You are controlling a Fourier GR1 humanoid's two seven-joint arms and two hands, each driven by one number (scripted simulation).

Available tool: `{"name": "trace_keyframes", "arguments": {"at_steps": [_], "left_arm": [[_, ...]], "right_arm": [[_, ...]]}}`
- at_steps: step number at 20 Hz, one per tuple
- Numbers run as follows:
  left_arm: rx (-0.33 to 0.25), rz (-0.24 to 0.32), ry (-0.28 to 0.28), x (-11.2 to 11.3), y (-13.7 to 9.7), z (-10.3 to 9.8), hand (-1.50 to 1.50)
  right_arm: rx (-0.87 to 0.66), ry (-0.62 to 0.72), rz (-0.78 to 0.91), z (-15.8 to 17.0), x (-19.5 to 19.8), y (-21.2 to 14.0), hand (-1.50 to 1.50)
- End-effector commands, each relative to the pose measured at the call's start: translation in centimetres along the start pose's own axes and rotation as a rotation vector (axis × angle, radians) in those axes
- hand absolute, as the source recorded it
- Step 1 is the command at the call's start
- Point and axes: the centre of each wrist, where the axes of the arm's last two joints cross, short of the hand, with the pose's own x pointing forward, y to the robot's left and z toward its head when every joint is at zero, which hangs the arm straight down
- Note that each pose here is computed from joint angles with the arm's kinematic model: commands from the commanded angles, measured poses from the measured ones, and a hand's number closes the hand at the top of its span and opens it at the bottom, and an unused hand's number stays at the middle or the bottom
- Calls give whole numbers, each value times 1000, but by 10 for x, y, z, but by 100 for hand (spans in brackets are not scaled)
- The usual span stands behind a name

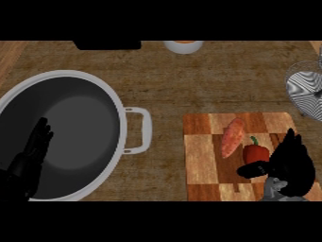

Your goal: Pick the bell pepper from the cutting board and place it in the tiered basket

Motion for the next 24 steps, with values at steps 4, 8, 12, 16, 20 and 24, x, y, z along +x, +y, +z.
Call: {"name": "trace_keyframes", "arguments": {"at_steps": [4,8,12,16,20,24], "left_arm": [[-52,10,121,-31,-27,11,0],[-42,15,111,-30,-41,2,0],[-52,18,120,-24,-36,6,0],[-36,17,128,-33,-35,8,0],[-29,1,137,-37,-32,8,0],[-19,9,127,-41,-39,7,0]], "right_arm": [[87,213,87,-5,19,-1,-150],[88,215,69,-14,29,1,-150],[118,235,118,-19,22,17,-150],[166,262,101,-22,20,23,-150],[192,262,86,-25,29,16,-150],[220,269,77,-34,12,25,-150]]}}
